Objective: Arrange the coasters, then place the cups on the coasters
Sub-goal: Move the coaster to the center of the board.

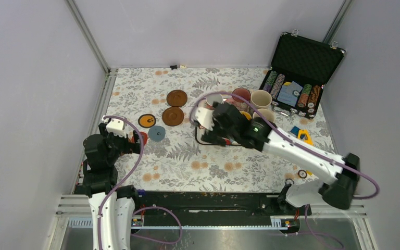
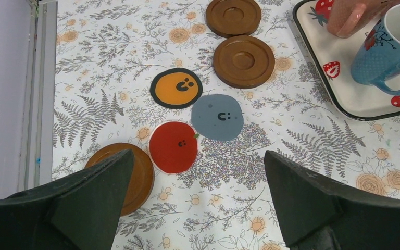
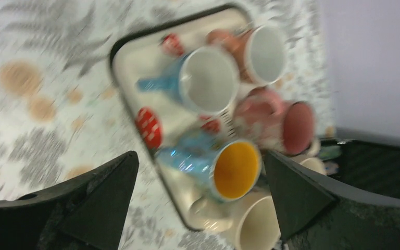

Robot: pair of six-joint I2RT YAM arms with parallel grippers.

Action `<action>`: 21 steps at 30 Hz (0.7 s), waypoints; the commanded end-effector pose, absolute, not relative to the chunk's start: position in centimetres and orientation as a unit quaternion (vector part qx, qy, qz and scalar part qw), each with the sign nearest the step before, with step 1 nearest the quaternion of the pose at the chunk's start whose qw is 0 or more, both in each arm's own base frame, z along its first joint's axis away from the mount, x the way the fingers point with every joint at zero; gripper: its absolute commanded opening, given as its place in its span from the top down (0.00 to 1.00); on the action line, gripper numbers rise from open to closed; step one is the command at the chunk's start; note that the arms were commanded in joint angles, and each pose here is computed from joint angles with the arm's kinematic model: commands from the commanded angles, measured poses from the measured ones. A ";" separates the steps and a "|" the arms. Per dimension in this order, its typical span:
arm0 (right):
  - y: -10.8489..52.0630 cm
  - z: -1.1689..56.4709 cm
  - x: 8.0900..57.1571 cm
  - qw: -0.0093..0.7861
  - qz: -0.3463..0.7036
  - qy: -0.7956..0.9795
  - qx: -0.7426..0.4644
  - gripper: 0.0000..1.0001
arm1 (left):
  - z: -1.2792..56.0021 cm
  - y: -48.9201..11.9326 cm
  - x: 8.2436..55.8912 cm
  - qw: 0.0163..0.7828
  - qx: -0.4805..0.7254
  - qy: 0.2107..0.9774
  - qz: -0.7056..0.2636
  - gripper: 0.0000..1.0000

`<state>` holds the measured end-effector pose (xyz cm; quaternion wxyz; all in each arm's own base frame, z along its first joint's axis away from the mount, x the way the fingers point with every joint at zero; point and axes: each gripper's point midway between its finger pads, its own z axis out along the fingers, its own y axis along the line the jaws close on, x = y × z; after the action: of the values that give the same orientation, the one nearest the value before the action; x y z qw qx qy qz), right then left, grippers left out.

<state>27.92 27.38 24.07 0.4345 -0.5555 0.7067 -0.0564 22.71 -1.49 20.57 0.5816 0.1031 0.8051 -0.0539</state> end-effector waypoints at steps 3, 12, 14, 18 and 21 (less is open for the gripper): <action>24.5 23.4 22.7 0.453 0.081 0.686 -0.563 0.02 | 21.6 -1.7 23.0 0.591 0.106 0.797 -0.061 0.01; 25.1 22.4 29.5 0.456 0.030 0.780 -0.429 0.02 | 21.5 -2.0 22.9 0.594 0.117 0.793 -0.065 0.01; 24.9 22.7 30.4 0.434 0.002 0.799 -0.416 0.02 | 21.4 -2.2 22.9 0.597 0.124 0.790 -0.065 0.01; 25.5 23.0 31.0 0.433 0.001 0.798 -0.418 0.02 | 21.8 -1.6 22.7 0.600 0.109 0.791 -0.051 0.01; 25.2 21.1 30.7 0.428 -0.002 0.795 -0.430 0.02 | 21.6 -2.0 22.8 0.603 0.119 0.787 -0.059 0.01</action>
<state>30.36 25.93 20.41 0.4075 -0.4497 0.7948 0.0057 22.57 -1.68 20.75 0.5850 0.1071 0.8019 -0.0570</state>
